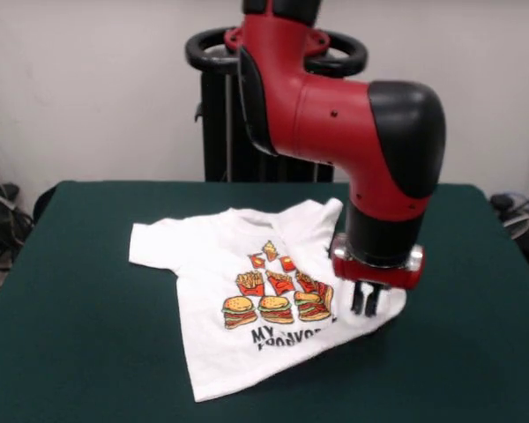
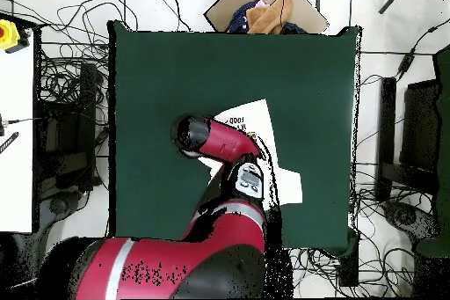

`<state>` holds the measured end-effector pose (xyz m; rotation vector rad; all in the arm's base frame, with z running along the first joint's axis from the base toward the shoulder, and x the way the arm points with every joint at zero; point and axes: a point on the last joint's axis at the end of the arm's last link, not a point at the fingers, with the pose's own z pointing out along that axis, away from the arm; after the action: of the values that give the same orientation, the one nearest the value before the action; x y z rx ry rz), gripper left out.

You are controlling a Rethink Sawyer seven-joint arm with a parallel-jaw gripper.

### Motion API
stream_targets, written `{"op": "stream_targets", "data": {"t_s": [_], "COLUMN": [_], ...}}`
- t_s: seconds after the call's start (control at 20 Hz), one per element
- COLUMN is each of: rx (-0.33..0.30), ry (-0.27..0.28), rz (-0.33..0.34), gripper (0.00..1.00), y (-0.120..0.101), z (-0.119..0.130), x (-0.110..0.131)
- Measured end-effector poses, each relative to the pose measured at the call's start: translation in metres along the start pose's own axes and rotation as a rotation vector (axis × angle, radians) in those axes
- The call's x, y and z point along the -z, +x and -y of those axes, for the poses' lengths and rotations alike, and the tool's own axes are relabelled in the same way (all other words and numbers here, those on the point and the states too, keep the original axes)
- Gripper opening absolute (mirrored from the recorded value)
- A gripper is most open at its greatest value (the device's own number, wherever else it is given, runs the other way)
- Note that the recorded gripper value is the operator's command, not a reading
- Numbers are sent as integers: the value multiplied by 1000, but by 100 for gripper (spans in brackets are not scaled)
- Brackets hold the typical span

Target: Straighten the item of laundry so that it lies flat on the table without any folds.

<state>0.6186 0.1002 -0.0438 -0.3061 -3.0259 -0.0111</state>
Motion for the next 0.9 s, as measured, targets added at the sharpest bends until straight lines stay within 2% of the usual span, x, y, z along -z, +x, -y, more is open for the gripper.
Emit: {"op": "stream_targets", "data": {"t_s": [0.15,0.3,0.45,0.55,0.7,0.9], "rx": [49,62,47,29,-2,-47], "ry": [9,34,63,86,115,125], "rz": [-22,-51,-106,-119,-109,-103], "gripper": [0,0,0,0,0,0], "y": [8,9,19,22,21,21], "z": [-28,-39,-54,-60,-63,-64], "x": [-16,-13,-16,-18,-18,-18]}}
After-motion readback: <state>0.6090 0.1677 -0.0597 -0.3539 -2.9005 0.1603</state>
